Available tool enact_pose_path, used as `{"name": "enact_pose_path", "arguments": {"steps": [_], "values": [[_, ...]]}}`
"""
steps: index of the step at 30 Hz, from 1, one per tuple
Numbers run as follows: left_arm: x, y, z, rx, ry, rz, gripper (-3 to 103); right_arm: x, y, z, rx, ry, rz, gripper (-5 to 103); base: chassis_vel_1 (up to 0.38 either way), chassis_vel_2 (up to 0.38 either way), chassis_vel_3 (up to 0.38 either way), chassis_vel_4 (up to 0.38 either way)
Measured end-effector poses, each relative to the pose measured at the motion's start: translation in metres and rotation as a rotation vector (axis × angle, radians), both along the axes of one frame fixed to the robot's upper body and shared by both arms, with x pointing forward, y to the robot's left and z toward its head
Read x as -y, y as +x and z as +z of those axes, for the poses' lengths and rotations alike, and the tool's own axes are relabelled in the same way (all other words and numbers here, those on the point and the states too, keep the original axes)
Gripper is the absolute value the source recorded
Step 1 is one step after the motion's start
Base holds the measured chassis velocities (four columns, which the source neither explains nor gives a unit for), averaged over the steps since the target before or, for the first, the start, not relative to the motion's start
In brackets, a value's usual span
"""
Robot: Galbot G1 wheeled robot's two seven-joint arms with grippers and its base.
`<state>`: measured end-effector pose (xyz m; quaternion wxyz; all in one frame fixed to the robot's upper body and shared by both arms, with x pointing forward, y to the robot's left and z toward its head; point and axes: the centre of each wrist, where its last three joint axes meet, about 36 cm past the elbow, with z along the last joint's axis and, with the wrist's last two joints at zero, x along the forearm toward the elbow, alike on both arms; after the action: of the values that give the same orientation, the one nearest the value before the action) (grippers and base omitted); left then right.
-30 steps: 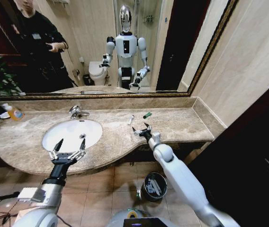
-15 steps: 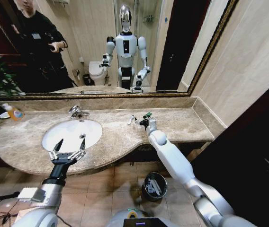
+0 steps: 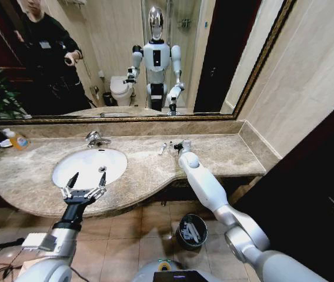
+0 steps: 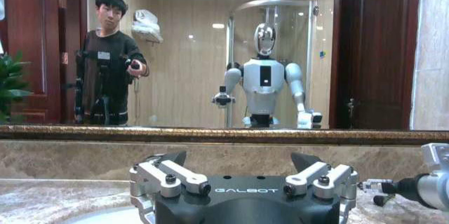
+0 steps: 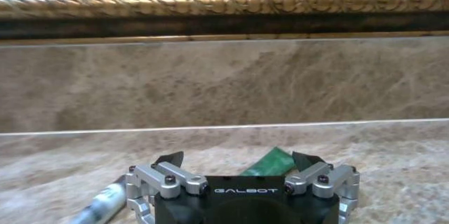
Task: Pick up the trash from the sink and place it in the trash bin.
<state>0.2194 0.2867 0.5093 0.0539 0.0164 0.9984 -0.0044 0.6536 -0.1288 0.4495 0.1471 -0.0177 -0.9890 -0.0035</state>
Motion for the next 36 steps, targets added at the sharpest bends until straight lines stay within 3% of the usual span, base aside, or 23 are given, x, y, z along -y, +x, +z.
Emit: {"name": "enact_pose_path", "arguments": {"steps": [12, 29, 33, 35, 36], "values": [[0.0, 0.0, 0.0, 0.0, 0.0, 0.0, 100, 0.0, 0.016, -0.007, -0.043, 0.038, -0.058, 100, 0.0, 0.0, 0.0, 0.0], [0.0, 0.0, 0.0, 0.0, 0.0, 0.0, 100, 0.014, 0.012, -0.019, -0.064, 0.075, -0.061, 101, 0.0, 0.0, 0.0, 0.0], [0.0, 0.0, 0.0, 0.0, 0.0, 0.0, 100, 0.016, 0.01, -0.022, -0.065, 0.075, -0.062, 89, 0.0, 0.0, 0.0, 0.0], [0.0, 0.0, 0.0, 0.0, 0.0, 0.0, 100, 0.018, 0.006, -0.025, -0.064, 0.072, -0.06, 78, 0.0, 0.0, 0.0, 0.0], [0.0, 0.0, 0.0, 0.0, 0.0, 0.0, 100, 0.018, 0.005, -0.026, -0.064, 0.071, -0.059, 78, 0.0, 0.0, 0.0, 0.0]]}}
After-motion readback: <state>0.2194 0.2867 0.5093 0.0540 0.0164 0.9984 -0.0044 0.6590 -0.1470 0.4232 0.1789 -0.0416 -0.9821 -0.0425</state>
